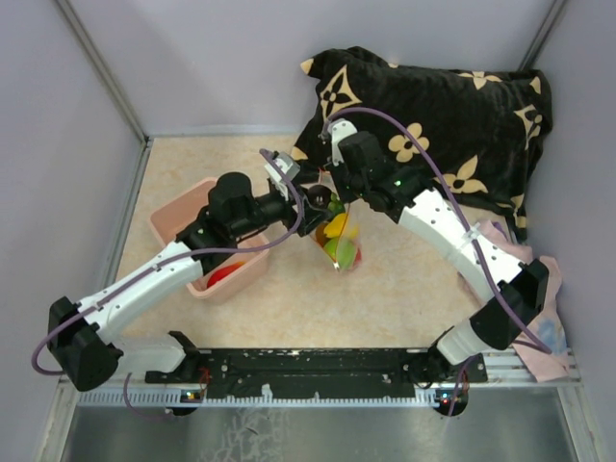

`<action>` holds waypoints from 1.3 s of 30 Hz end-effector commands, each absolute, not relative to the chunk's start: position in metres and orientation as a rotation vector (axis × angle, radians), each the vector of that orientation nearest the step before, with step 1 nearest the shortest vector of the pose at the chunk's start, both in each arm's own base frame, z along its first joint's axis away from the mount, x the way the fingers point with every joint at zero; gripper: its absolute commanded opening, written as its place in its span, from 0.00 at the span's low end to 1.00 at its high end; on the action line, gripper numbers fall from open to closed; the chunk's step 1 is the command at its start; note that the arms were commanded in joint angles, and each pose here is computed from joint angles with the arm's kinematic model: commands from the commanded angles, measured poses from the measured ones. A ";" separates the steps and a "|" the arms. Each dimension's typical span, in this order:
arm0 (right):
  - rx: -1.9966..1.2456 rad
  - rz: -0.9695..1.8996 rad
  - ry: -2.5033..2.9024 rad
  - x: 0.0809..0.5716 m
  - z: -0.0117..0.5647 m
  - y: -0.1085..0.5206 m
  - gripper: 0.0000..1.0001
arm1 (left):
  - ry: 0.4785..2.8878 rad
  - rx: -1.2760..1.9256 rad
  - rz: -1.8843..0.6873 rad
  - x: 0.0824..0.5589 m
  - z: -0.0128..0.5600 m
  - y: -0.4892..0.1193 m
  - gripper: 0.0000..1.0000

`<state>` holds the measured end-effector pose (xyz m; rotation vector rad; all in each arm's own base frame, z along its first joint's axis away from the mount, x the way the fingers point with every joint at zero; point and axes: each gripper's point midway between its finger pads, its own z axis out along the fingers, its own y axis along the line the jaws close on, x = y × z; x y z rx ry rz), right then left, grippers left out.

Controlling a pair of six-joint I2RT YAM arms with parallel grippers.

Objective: Place the food in the zip-top bag and seal the zipper
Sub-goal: Place the fake fruit in the zipper food storage bag.

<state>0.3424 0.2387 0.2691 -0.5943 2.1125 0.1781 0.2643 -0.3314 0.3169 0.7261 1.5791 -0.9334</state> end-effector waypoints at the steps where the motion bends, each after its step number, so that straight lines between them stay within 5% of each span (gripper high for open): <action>1: -0.545 0.219 2.010 0.347 0.311 0.244 0.00 | 1.500 0.815 -0.864 0.273 0.326 -0.338 0.64; 20: -0.551 0.239 2.010 0.346 0.312 0.247 0.00 | 1.669 0.773 -0.679 0.309 0.278 -0.333 0.76; 39: -0.549 0.207 2.021 0.346 0.306 0.241 0.00 | 1.824 0.605 -0.635 0.292 0.305 -0.294 0.91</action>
